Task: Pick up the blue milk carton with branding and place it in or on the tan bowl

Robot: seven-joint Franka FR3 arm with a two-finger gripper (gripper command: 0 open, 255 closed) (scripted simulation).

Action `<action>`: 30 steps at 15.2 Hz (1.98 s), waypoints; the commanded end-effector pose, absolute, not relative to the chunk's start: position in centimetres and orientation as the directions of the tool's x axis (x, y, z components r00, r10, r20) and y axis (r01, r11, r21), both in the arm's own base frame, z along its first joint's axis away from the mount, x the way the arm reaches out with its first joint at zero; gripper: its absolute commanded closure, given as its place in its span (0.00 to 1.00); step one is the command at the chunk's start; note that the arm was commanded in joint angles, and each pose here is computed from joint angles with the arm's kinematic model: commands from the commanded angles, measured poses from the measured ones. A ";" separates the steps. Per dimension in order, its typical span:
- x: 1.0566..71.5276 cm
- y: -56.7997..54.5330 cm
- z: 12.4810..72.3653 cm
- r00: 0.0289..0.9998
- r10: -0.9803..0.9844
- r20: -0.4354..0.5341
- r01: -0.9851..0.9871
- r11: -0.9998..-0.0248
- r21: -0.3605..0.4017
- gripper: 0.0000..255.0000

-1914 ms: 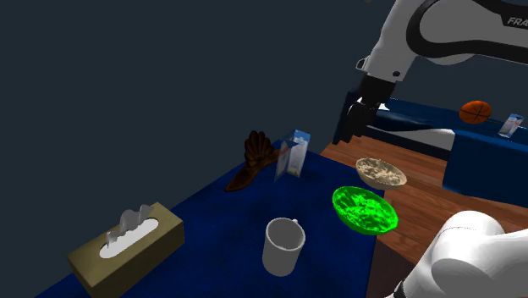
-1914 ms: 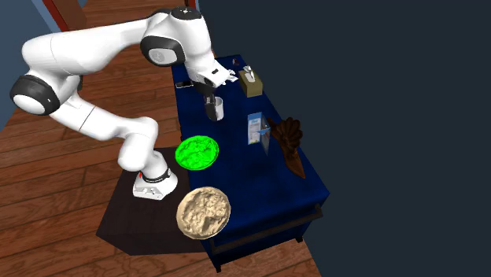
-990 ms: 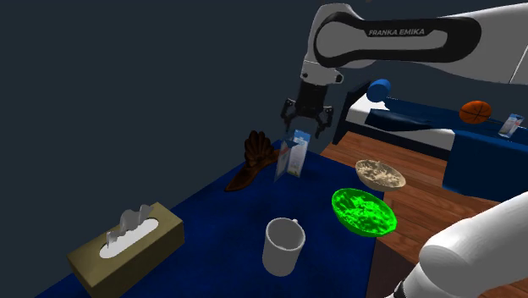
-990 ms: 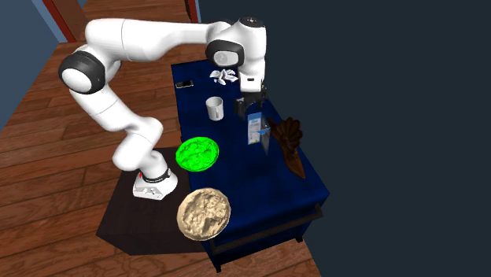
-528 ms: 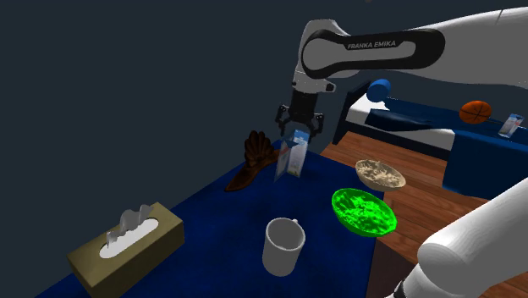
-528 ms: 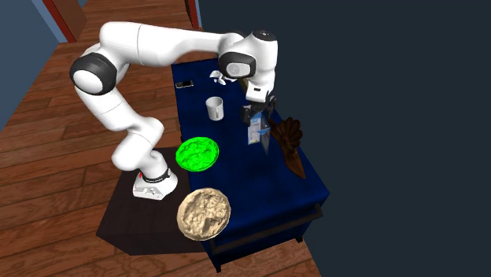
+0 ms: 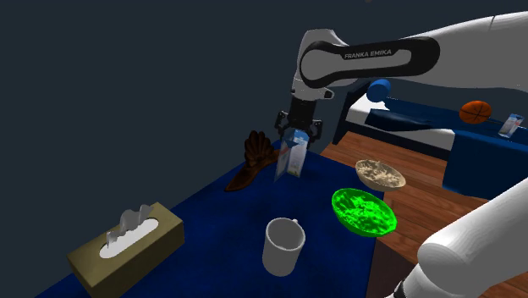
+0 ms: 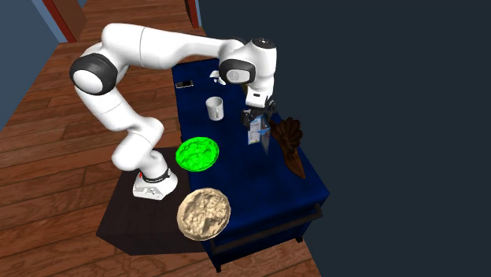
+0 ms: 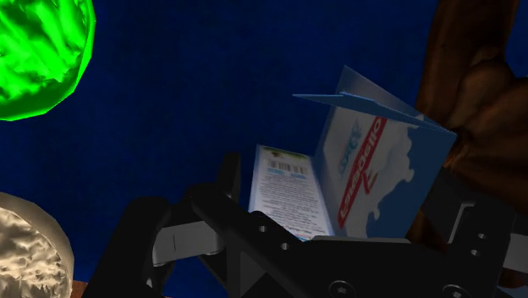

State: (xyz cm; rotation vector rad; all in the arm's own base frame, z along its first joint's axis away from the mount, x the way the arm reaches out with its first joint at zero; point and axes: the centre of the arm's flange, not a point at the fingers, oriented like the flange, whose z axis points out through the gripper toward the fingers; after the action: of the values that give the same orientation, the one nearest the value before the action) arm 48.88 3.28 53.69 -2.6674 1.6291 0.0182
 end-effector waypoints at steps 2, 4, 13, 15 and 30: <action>48.9 3.3 53.7 0.457 -0.889 -0.018 -0.890 -0.457 -0.008 0.00; 48.9 3.3 53.7 0.457 -0.889 -0.018 -0.890 -0.457 -0.008 1.00; 48.9 3.3 54.2 0.457 -0.889 -0.018 -0.890 -0.457 -0.008 1.00; 48.9 3.3 55.3 0.457 -0.889 -0.018 -0.890 -0.457 -0.008 1.00; 48.9 3.3 63.2 0.457 -0.889 -0.018 -0.890 -0.457 -0.008 1.00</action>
State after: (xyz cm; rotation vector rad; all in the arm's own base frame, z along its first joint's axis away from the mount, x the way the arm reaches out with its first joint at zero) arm 48.92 3.17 62.52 -2.6676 1.6295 0.0198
